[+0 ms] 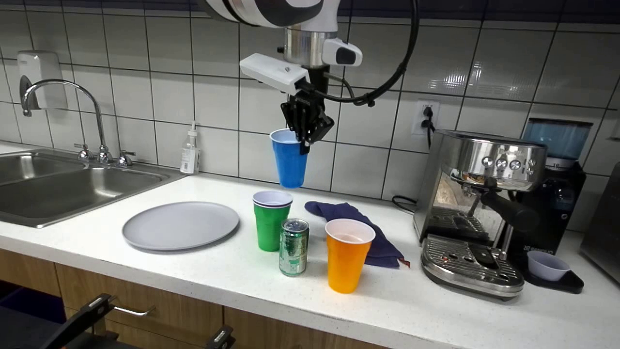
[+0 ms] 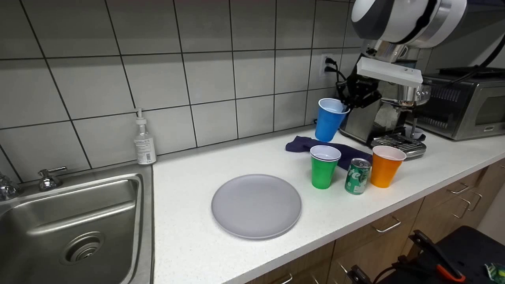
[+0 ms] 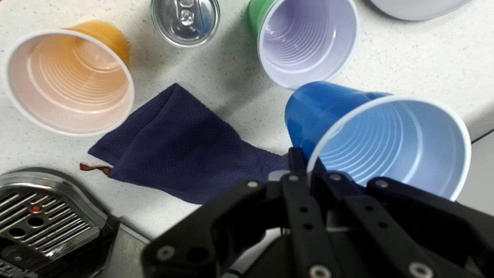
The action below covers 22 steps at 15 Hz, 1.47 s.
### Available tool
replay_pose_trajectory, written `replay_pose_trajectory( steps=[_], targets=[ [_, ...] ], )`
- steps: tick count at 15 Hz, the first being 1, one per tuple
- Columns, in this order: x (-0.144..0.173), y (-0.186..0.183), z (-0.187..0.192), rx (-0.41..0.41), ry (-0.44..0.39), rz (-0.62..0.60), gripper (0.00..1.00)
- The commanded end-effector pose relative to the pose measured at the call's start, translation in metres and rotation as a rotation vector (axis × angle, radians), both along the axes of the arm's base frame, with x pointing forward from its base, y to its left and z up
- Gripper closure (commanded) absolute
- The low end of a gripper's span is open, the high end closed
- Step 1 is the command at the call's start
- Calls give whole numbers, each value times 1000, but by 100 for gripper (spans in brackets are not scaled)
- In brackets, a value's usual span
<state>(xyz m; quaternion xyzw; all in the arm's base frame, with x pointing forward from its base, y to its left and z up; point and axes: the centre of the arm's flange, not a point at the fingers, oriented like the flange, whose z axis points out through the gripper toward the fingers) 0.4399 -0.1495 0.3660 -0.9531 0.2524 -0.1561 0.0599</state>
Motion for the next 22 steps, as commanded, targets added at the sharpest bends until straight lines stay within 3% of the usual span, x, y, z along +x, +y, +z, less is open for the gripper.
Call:
replay_pose_trajectory(
  steps=[1,22],
  targets=[
    [-14,9,6,24,22,64,99],
    [-12,26,-20,29,108,87,99]
  ],
)
